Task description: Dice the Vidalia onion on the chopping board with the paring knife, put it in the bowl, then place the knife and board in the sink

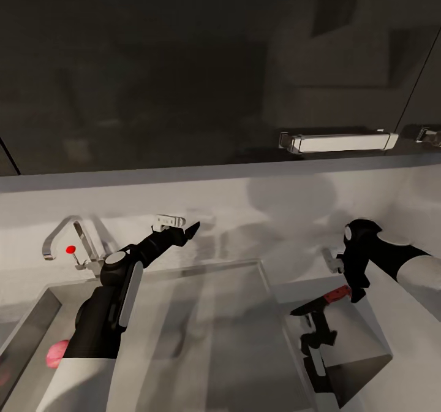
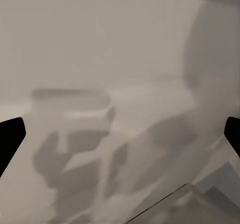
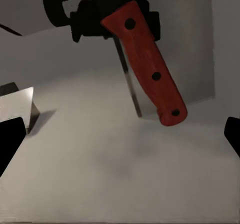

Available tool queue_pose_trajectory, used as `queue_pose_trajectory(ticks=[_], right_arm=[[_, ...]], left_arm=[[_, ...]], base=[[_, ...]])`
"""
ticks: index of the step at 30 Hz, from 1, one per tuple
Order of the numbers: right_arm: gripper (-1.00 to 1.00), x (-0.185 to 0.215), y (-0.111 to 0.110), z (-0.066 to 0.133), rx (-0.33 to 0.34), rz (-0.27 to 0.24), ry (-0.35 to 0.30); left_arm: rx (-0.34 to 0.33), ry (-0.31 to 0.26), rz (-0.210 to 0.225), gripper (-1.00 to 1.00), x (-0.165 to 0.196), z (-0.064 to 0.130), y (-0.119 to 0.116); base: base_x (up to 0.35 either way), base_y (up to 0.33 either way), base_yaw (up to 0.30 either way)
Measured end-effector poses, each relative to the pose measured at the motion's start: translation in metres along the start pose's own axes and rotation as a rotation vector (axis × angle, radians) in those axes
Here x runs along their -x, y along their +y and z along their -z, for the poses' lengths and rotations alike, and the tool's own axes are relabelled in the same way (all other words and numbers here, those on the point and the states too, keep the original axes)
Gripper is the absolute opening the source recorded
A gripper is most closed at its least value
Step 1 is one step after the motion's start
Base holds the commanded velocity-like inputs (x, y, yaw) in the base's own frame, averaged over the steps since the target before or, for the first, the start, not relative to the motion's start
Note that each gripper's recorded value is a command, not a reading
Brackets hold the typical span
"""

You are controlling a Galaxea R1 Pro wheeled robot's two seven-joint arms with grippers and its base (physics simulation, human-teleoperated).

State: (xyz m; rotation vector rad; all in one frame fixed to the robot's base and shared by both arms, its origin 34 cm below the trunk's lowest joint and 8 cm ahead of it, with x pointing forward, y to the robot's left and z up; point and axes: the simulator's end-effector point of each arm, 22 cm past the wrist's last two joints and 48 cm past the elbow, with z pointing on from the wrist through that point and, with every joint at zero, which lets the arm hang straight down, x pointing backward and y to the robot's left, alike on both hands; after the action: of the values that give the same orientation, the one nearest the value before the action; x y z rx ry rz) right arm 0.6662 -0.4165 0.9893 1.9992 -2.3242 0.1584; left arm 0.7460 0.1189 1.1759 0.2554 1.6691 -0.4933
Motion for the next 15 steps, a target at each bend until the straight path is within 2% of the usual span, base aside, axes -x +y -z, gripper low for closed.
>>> queue_pose_trajectory(ticks=[15], right_arm=[[1.0, -0.0015, 0.0031, -0.0058, 0.014, 0.015, 0.021]], left_arm=[[0.0, 0.005, 0.002, 1.0, -0.0031, -0.0013, 0.0009]], base=[[0.0, 0.0, 0.0]])
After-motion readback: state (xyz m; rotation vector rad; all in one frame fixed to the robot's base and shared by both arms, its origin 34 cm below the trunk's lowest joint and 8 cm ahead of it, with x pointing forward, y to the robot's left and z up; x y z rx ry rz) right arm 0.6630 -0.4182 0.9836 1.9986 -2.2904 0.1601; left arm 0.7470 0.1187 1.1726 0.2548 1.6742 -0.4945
